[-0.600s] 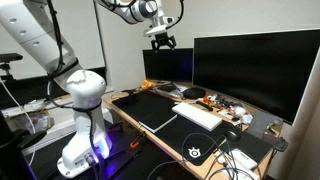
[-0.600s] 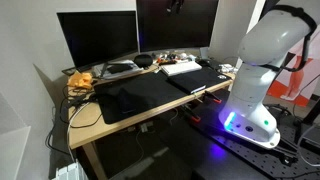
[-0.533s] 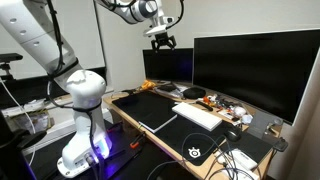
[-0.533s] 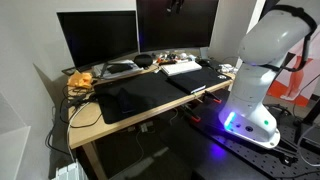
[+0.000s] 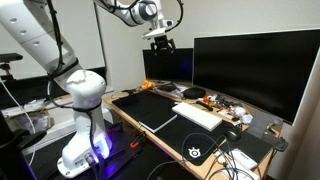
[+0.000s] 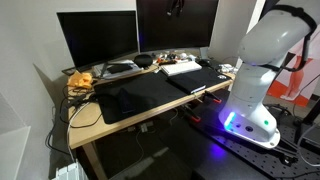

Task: Move the black book slightly to the left, and place the navy blue object, which is on the left on top of it

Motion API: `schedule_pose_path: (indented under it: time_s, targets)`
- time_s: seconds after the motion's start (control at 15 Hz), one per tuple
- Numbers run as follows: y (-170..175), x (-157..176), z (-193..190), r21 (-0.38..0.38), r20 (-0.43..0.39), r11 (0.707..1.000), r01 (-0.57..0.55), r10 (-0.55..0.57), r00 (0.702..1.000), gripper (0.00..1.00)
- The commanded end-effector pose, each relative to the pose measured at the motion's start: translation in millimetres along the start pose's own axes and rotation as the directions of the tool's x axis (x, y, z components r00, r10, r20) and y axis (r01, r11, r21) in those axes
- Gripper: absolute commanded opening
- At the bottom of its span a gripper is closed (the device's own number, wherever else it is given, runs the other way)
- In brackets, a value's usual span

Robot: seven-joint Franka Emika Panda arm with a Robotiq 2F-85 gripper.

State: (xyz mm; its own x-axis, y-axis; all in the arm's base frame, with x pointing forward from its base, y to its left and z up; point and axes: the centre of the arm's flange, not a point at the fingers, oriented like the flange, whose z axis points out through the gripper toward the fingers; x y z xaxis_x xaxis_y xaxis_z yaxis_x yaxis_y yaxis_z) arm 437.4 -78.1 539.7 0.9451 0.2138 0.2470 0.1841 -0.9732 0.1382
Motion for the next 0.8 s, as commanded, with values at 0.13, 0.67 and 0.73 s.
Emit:
schedule_pose_path:
  time_s: [0.13, 0.67, 0.73]
  targets:
    - [-28, -26, 56, -0.006, 0.034, 0.997, -0.073, 0.073, 0.997, 1.00]
    - [-68, -75, 130, -0.067, 0.090, 0.970, -0.235, 0.240, 0.967, 1.00]
    - [-73, -81, 138, -0.092, 0.102, 0.965, -0.244, 0.253, 0.962, 1.00]
